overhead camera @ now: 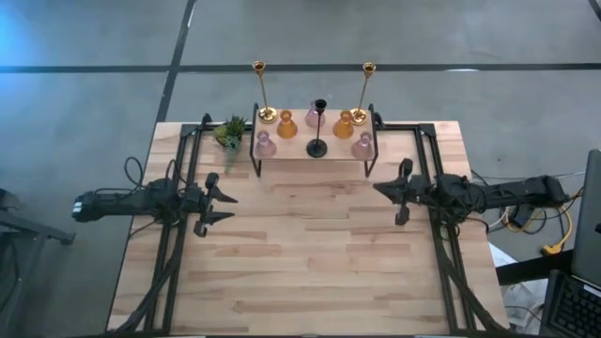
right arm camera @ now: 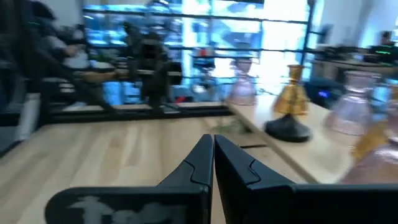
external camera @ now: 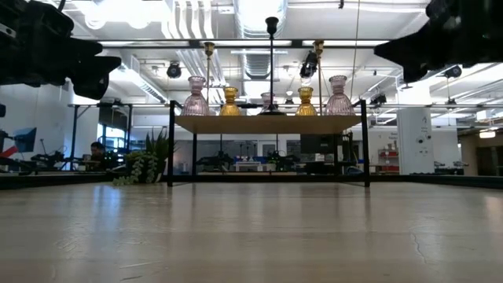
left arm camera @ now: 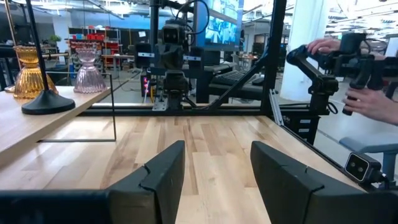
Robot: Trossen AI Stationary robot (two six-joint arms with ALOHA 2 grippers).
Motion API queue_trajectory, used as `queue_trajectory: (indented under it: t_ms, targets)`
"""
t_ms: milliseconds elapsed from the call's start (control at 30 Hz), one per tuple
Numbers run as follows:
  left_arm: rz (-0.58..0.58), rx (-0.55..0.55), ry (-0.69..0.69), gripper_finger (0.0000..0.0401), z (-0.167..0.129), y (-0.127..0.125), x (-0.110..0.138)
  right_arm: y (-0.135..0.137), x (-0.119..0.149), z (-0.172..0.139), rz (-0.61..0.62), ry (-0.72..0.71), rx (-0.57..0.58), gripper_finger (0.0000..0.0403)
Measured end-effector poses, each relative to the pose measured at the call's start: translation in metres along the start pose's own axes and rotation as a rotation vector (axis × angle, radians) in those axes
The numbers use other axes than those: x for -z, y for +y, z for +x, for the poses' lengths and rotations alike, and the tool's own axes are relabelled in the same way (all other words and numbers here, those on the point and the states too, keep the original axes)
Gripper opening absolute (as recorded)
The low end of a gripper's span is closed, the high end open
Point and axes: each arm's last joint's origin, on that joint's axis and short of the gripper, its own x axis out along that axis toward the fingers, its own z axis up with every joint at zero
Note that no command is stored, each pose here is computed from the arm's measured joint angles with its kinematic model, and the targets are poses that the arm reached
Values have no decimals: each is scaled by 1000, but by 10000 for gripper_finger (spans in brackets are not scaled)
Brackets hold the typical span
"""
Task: Pick & Place candle stick holders
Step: Return to Home Position
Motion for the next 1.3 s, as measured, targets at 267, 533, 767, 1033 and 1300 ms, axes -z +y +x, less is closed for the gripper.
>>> queue_trajectory:
  t_ms: [267,533,767,1033,1300]
  targets:
    - [0,0,0,188,0,0,0,-8,28,-13,27,-21,-22,8]
    - [0,0,0,188,0,0,0,-10,36,-24,86,50,-21,8]
    - [0,0,0,188,0,0,0,-7,35,-28,82,37,-144,8]
    - [0,0,0,188,0,0,0,-7,34,-28,48,31,-136,8]
    - [0,0,0,188,0,0,0,-7,36,-26,46,57,-135,8]
